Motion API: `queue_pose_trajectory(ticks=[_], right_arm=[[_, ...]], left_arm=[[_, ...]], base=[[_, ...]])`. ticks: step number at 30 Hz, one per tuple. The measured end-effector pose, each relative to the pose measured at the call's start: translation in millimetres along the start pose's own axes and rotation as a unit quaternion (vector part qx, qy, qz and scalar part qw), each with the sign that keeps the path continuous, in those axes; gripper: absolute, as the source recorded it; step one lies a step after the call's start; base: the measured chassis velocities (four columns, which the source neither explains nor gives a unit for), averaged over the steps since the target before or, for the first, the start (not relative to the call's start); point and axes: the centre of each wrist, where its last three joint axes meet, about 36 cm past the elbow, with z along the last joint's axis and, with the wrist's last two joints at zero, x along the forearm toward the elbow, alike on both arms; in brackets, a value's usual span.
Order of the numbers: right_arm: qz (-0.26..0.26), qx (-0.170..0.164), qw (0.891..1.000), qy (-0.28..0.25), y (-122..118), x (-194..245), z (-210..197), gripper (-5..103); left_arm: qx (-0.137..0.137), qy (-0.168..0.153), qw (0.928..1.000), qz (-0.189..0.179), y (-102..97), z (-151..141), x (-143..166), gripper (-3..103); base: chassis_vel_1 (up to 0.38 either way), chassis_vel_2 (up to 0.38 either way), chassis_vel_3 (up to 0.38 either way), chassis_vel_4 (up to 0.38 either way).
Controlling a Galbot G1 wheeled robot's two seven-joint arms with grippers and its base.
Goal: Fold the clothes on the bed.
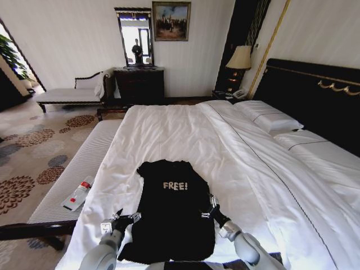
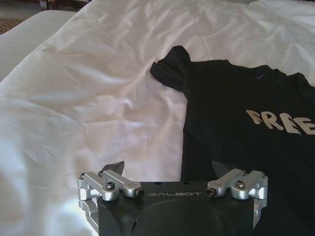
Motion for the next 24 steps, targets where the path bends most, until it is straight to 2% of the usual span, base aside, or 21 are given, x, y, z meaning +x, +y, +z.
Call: queue_pose_trajectory(ticks=[1,3,4,6,7,9,10,12,13,15,18,19,21,24], right_arm=[[0.0,0.002,1.0,0.002,-0.3,-1.8,1.9,96],[0.0,0.005,1.0,0.003,-0.4,-4.8,3.1,86],[0.0,0.005,1.0,0.003,-0.4,-4.8,3.1,86],[0.001,0.009,1.0,0.004,-0.7,-7.6,3.4,75],[0.001,0.011,1.0,0.004,-0.5,-9.1,3.6,75],[0.0,0.017,1.0,0.004,0.6,-12.3,5.0,64],[0.0,0.017,1.0,0.004,0.6,-12.3,5.0,64],[0.001,0.02,1.0,0.003,0.3,-14.1,4.8,53],[0.001,0.022,1.0,0.002,0.0,-14.7,4.5,53],[0.001,0.025,1.0,0.0,-0.6,-15.7,4.2,41],[0.002,0.025,1.0,-0.001,-1.1,-15.9,4.2,41],[0.002,0.026,1.0,-0.001,-1.2,-15.8,4.3,25],[0.002,0.026,1.0,-0.002,-1.1,-15.7,4.3,25],[0.003,0.026,1.0,-0.002,-0.5,-15.6,4.8,9]], left_arm=[[0.0,0.0,1.0,0.0,0.4,-0.1,0.5,100],[0.001,0.0,1.0,-0.001,1.5,-0.4,1.3,100],[0.001,0.0,1.0,-0.001,1.5,-0.4,1.3,100],[0.002,0.0,1.0,-0.001,2.0,-0.9,1.1,100],[0.002,-0.001,1.0,0.0,2.0,-1.2,1.0,100],[0.004,-0.002,1.0,0.001,2.0,-2.3,0.4,100],[0.004,-0.002,1.0,0.001,2.0,-2.3,0.4,100],[0.005,-0.002,1.0,0.002,1.8,-2.8,0.6,100],[0.006,-0.002,1.0,0.002,1.8,-3.0,0.7,100],[0.007,-0.001,1.0,0.002,2.2,-3.0,0.8,100],[0.008,-0.001,1.0,0.003,2.4,-3.2,0.7,100],[0.009,-0.001,1.0,0.003,2.4,-3.6,0.4,100],[0.009,-0.002,1.0,0.004,2.3,-3.8,0.3,100],[0.009,-0.001,0.9999,0.004,2.1,-3.9,-0.1,100]], base=[[0.0,0.0,0.0,0.0],[0.0,0.0,0.0,0.0],[0.0,0.0,0.0,0.0],[0.0,0.0,0.0,0.0],[0.0,0.0,0.0,0.0],[0.0,0.0,0.0,0.0],[0.0,0.0,0.0,0.0],[0.0,0.0,0.0,0.0],[0.0,0.0,0.0,0.0],[0.0,0.0,0.0,0.0],[0.0,0.0,0.0,0.0],[0.0,0.0,0.0,0.0],[0.0,0.0,0.0,0.0],[0.0,0.0,0.0,0.0]])
